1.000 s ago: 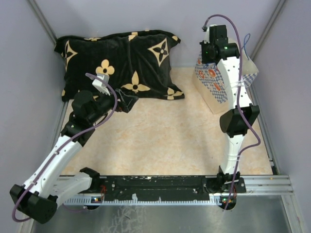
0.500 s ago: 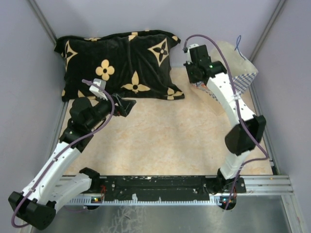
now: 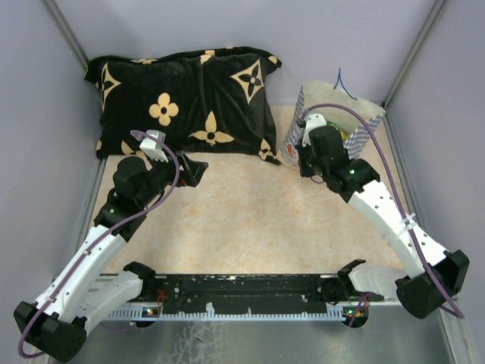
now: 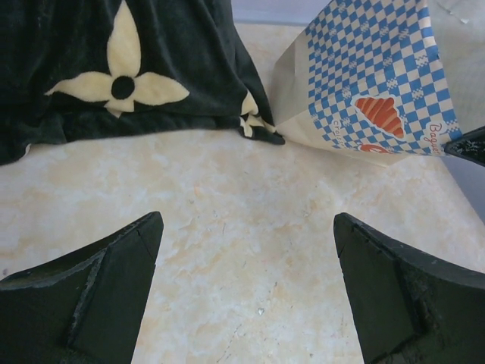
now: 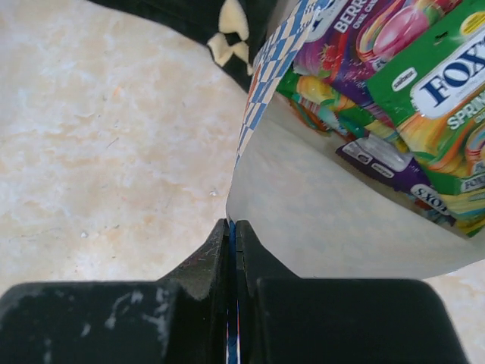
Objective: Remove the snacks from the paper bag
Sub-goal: Adjust the paper bag at the center of the board.
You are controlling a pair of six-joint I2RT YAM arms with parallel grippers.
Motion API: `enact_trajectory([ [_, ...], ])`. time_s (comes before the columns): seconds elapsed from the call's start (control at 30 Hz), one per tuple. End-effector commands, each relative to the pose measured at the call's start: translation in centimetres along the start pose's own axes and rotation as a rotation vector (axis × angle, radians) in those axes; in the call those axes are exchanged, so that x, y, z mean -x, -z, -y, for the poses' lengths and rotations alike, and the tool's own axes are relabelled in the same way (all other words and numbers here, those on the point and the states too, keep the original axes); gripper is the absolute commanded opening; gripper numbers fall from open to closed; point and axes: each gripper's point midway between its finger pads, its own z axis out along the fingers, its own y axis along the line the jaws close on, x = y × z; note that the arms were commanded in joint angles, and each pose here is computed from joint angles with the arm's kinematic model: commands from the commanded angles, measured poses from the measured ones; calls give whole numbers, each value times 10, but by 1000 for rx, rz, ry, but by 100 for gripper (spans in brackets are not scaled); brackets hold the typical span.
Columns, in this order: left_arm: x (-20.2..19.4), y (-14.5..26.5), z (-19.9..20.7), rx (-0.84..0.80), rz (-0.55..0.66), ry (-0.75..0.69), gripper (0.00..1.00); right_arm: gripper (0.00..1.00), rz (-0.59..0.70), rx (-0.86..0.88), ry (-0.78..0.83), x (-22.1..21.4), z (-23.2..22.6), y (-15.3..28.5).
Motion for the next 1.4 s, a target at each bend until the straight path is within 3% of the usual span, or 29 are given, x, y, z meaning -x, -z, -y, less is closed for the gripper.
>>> enact_trajectory([
  [0.0,-1,9,-7,35,8,-2,100,0,81,95,-73,-3,-29,8],
  [0.17,-9,10,-17,72,-5,-25,100,10,73,154,-52,-41,-56,8],
  [0.43,-26,0,-27,108,-66,-31,100,23,-53,159,51,-104,-80,-11],
  [0.6,-31,-6,-21,70,-96,-21,100,61,8,176,50,-80,-82,3],
  [0.73,-42,-9,-25,83,-127,-18,100,98,86,242,10,-59,-86,25],
  [1.0,-84,-16,6,-27,-253,-53,100,99,173,323,-77,-46,-80,69],
  [1.37,-82,-23,56,-117,-227,-79,100,99,162,344,-92,-61,-72,86],
])
